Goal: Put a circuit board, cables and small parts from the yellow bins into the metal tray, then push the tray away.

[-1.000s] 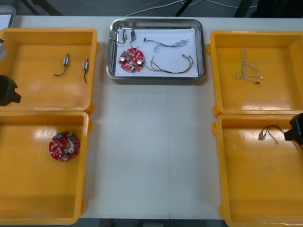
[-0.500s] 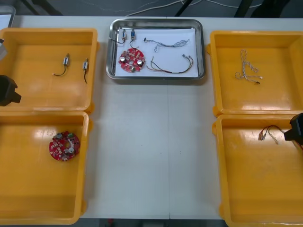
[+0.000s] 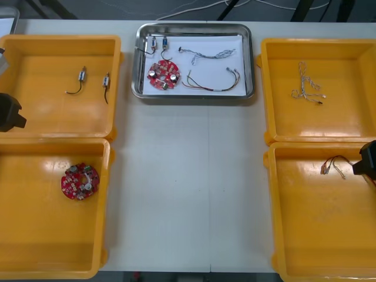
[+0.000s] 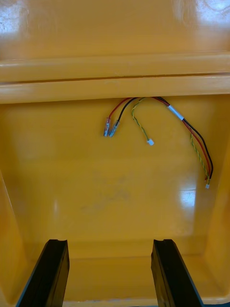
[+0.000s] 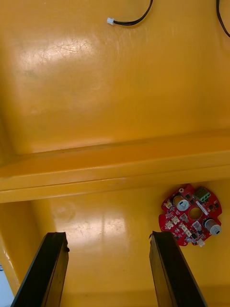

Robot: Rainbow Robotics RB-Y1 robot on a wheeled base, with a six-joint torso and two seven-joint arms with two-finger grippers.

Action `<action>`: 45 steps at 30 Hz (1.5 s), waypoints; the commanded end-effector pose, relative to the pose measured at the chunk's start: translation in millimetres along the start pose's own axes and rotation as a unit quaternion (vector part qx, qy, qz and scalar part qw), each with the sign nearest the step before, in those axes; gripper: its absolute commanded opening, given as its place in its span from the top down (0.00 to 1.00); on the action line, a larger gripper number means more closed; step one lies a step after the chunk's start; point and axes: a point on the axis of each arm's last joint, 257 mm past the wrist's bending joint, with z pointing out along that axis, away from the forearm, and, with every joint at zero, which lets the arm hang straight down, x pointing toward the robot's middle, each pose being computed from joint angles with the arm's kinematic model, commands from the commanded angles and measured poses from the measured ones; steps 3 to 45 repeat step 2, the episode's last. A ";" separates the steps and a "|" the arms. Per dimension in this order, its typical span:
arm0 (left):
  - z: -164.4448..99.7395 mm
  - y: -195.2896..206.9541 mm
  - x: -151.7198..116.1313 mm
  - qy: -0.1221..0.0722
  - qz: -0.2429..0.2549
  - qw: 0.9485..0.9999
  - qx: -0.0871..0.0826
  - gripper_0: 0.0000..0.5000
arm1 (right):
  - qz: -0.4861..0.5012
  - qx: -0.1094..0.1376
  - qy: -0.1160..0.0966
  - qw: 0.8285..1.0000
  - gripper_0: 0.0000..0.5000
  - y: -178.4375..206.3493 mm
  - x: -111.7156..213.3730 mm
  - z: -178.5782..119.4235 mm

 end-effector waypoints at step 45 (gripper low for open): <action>-7.5 5.2 -1.1 -0.012 -0.014 1.000 -0.007 0.00 | -0.002 0.018 -0.012 1.000 0.00 -15.3 -5.0 -7.7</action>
